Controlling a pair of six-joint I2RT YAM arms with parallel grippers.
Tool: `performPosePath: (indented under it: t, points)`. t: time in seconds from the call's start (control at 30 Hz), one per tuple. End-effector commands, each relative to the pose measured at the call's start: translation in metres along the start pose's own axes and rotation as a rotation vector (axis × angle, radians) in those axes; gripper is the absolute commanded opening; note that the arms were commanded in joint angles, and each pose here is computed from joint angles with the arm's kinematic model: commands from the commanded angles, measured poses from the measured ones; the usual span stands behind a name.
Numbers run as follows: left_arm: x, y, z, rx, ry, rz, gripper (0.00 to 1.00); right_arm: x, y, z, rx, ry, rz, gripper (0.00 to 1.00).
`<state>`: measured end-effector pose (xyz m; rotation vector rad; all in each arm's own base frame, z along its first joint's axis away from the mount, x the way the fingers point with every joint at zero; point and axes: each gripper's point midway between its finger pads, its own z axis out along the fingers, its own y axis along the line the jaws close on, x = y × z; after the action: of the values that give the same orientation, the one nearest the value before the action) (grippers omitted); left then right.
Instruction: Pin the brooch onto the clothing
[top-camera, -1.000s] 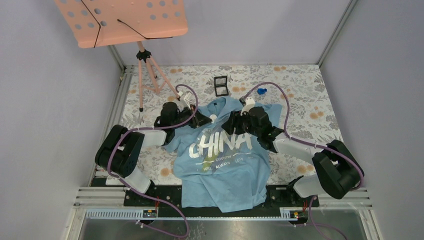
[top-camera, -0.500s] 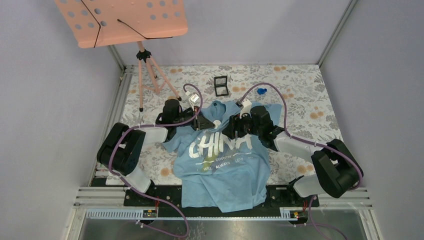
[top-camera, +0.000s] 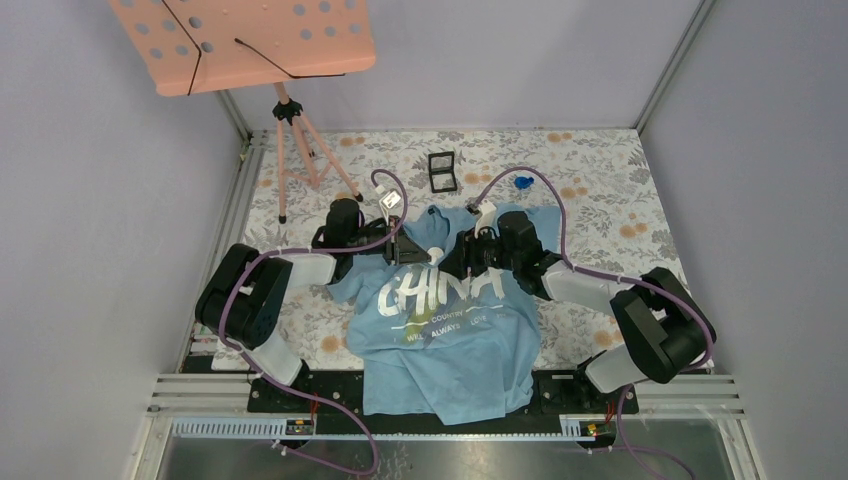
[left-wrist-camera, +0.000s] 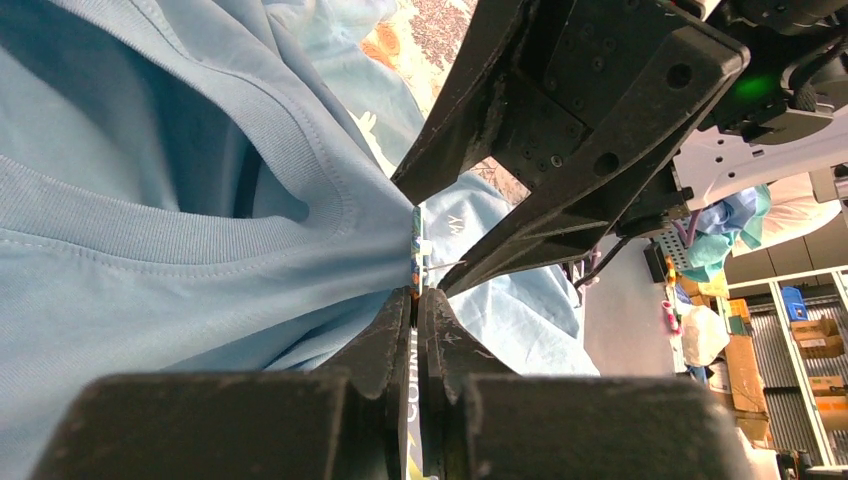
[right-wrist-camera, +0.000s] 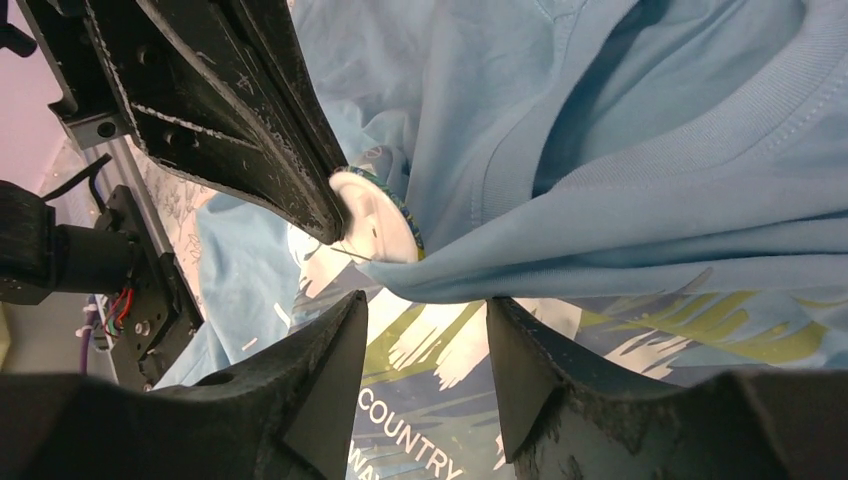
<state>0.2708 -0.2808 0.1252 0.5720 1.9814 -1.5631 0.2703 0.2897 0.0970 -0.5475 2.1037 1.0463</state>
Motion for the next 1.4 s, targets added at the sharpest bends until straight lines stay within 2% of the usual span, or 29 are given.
performPosePath:
  t: [0.0,0.37,0.47,0.7,1.03,1.37]
  points:
    - [-0.009,-0.017,0.001,0.088,-0.001,0.108,0.00,-0.022,0.011,0.004,-0.069,-0.055,-0.013,0.54]
    - [-0.002,-0.025,0.004,0.133,0.031,0.122,0.00,-0.027,0.015,0.003,-0.130,-0.073,0.029,0.48]
    - [-0.001,-0.027,0.004,0.143,0.038,0.130,0.00,-0.028,0.014,0.001,-0.137,-0.074,0.035,0.44]
    - [0.006,-0.031,0.007,0.157,0.075,0.138,0.00,-0.025,0.018,0.000,-0.183,-0.038,0.050,0.41]
    - [0.015,-0.041,0.011,0.204,0.114,0.166,0.00,-0.025,0.014,0.006,-0.175,-0.033,0.093,0.40]
    - [0.020,-0.042,0.014,0.199,0.136,0.179,0.00,-0.021,-0.003,0.013,-0.086,-0.017,0.156,0.36]
